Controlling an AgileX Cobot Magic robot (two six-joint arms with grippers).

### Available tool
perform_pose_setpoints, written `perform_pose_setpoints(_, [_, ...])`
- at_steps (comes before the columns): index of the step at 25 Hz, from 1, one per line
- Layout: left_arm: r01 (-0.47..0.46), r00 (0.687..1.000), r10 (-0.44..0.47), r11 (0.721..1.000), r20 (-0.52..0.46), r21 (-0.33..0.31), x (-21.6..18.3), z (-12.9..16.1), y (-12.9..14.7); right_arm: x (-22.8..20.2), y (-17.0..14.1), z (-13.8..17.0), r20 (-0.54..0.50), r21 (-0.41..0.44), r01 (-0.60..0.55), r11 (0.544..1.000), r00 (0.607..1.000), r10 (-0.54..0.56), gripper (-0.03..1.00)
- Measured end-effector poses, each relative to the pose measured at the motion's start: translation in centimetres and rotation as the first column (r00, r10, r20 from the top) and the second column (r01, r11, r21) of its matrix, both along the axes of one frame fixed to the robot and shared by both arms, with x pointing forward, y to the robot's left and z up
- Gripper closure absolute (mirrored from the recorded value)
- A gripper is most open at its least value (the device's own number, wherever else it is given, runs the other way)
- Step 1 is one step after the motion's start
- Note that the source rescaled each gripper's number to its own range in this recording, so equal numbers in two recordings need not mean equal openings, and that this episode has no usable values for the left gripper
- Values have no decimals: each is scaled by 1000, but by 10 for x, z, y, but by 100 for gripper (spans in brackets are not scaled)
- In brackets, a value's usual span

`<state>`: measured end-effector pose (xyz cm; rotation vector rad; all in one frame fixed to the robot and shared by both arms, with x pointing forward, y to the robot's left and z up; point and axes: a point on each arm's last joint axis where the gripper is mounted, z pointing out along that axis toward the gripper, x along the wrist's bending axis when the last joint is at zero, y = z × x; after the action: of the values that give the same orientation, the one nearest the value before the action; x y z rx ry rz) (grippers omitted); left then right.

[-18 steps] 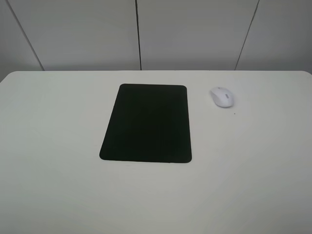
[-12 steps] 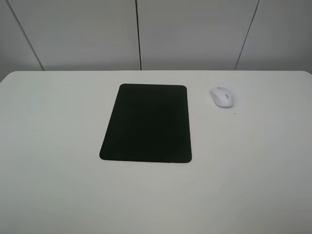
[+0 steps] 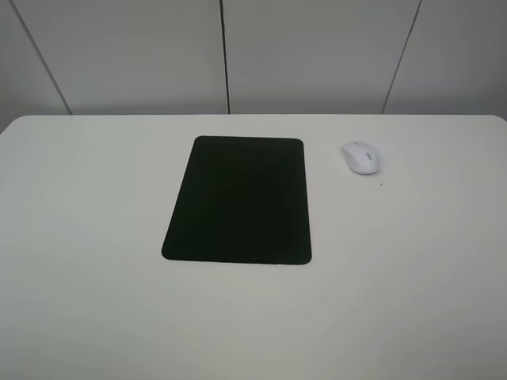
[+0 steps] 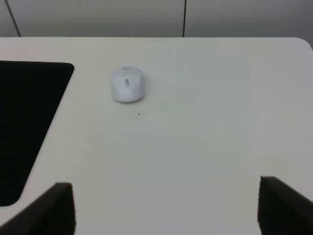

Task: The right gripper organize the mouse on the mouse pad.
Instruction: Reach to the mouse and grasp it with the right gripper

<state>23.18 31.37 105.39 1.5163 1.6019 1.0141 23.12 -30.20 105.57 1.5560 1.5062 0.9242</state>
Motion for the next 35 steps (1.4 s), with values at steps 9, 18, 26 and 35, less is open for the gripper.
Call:
perform_pose_setpoints(9, [0, 1000, 0, 1000, 0, 0, 0, 0, 0, 0, 0, 0, 0, 1, -1, 1000, 1000, 1, 31])
perform_pose_setpoints(18, [0, 1000, 0, 1000, 0, 0, 0, 0, 0, 0, 0, 0, 0, 1, -1, 1000, 1000, 1, 31])
perform_pose_setpoints(26, [0, 1000, 0, 1000, 0, 0, 0, 0, 0, 0, 0, 0, 0, 2, 1, 1000, 1000, -1, 31])
perform_pose_setpoints(35, [0, 1000, 0, 1000, 0, 0, 0, 0, 0, 59, 0, 13, -172, -6, -1, 1000, 985, 0, 30])
